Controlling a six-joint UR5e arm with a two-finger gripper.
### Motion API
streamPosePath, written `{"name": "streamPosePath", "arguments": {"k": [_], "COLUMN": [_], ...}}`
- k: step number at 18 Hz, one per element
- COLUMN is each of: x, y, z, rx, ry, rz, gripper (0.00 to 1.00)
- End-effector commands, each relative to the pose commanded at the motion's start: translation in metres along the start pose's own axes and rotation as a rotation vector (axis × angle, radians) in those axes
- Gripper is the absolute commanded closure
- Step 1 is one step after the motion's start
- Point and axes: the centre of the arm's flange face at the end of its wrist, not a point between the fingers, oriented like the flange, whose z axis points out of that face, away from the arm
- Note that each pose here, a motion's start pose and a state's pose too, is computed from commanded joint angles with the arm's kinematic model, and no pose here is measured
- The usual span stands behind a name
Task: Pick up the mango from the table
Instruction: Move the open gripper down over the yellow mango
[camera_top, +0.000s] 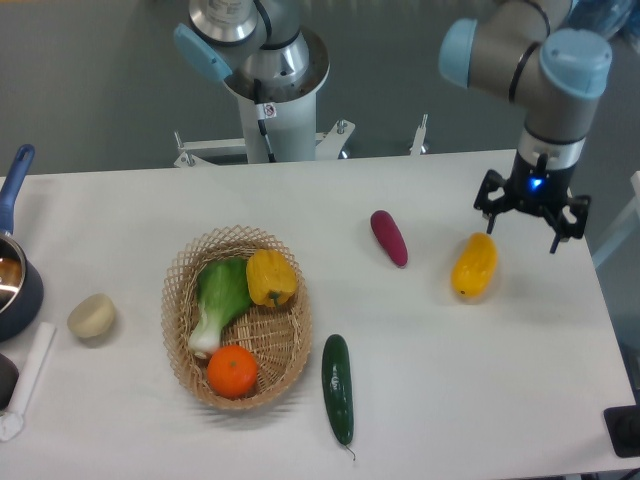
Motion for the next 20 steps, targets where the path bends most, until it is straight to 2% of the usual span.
{"name": "streamPosePath", "arguments": {"k": [10,20], "x": [0.013,0.027], "y": [-0.006,-0.001], "z": [0.039,0.054], "rx": [-0.044,-0.053], "ry": [0.052,0.091], "rz": [0.018,0.018], "gripper": [0.0,0.0]}}
